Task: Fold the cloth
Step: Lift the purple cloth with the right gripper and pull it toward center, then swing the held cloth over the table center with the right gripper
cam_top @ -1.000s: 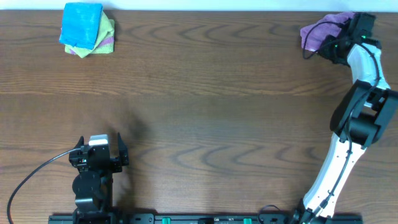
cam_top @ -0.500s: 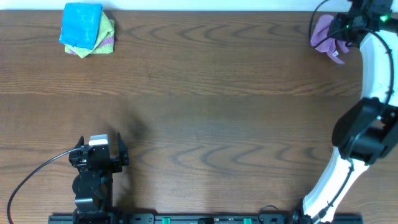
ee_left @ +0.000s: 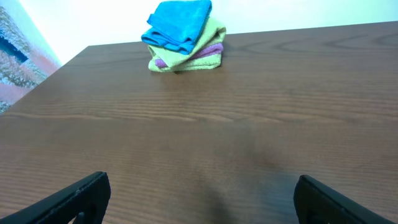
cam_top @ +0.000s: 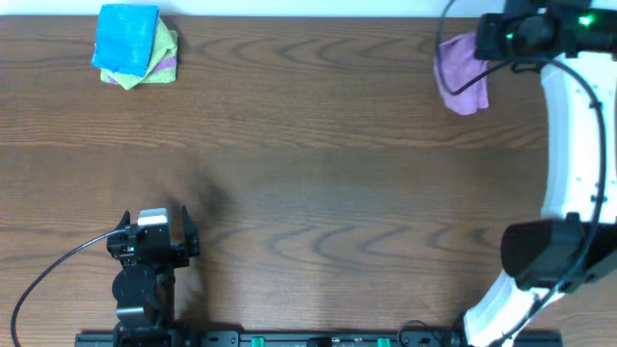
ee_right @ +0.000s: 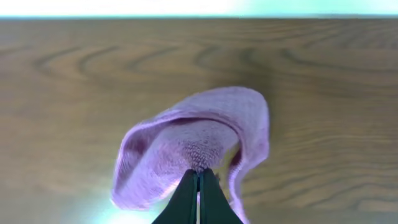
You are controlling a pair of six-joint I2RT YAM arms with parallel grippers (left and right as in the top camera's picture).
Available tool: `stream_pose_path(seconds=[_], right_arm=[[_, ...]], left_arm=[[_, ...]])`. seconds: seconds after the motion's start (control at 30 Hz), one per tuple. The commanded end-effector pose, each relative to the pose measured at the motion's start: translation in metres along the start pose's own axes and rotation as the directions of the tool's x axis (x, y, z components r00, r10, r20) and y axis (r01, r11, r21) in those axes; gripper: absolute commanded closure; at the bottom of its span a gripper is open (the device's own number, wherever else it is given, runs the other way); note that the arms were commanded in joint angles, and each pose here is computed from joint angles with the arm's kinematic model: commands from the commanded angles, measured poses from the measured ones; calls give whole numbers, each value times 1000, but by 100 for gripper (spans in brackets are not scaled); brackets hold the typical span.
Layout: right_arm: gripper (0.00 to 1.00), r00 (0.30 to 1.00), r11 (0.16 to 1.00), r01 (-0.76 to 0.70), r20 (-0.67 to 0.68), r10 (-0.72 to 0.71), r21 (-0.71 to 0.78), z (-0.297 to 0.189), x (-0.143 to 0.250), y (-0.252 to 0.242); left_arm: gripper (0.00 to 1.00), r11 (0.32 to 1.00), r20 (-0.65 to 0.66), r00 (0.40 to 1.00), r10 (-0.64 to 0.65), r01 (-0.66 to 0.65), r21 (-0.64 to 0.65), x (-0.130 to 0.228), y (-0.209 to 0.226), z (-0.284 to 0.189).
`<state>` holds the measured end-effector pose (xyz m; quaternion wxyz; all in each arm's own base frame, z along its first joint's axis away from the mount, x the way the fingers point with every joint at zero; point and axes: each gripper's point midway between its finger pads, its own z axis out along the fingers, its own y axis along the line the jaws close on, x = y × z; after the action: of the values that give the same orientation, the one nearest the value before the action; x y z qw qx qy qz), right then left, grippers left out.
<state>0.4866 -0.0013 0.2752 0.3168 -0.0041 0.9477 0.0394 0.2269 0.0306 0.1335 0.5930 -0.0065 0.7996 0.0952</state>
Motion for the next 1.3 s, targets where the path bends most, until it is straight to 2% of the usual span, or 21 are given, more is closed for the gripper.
stream_pose_path(seconds=[0.0,0.27,0.37,0.43,0.57,0.63,0.67,0.73,0.77,0.8,0.83,0.87,0.9,0.93,0.97,1.0,1.17,1.27], right_arm=[[98,996,995,86,34,-84,-47,-26,-2,40],[98,943,927,319,-35,-331,-196,-44,42,145],[98,912,903,393,-50,-406,-176,-46,52,157],[98,913,914,399,-67,-404,-72,-45,50,146],[98,945,900,326,-90,-313,290,-52,33,86],[98,971,830,227,-58,-230,509,-67,22,45],[99,984,761,147,-15,-178,631,-81,15,21],[99,992,685,41,55,-117,727,-96,11,-2],[98,993,698,18,68,-95,716,-94,12,-1],[98,994,746,44,43,-96,665,-85,15,7],[98,989,822,135,-26,-144,554,-71,21,26],[98,964,886,265,-103,-245,380,-55,31,53],[98,912,906,402,-145,-384,133,-45,46,89],[98,852,860,497,-122,-509,-114,-45,62,127],[99,821,805,529,-79,-566,-270,-49,73,152],[98,817,782,525,-57,-573,-335,-53,77,163],[98,819,777,521,-52,-572,-352,-53,77,166],[98,815,790,531,-69,-575,-306,-51,75,158]], left_arm=[[5,1000,-31,999,18,-18,14,12,-4,2],[5,1000,-31,999,19,-18,14,12,-4,2],[5,1000,-31,999,18,-18,14,12,-4,2],[5,1000,-31,999,18,-18,14,12,-4,2],[4,1000,-31,999,18,-18,14,12,-4,2],[5,1000,-31,999,18,-18,14,12,-4,2],[5,1000,-31,999,18,-18,14,12,-4,2],[5,1000,-31,999,18,-18,14,12,-4,2],[4,1000,-31,999,18,-18,14,12,-4,2],[4,1000,-31,999,18,-18,14,12,-4,2],[5,1000,-31,999,18,-18,14,12,-4,2],[5,1000,-31,999,18,-18,14,12,-4,2],[4,1000,-31,999,18,-18,14,12,-4,2],[5,1000,-31,999,19,-18,14,12,-4,2],[5,1000,-31,999,18,-18,14,12,-4,2],[4,1000,-31,999,18,-18,14,12,-4,2],[5,1000,-31,999,18,-18,14,12,-4,2],[4,1000,-31,999,18,-18,14,12,-4,2]])
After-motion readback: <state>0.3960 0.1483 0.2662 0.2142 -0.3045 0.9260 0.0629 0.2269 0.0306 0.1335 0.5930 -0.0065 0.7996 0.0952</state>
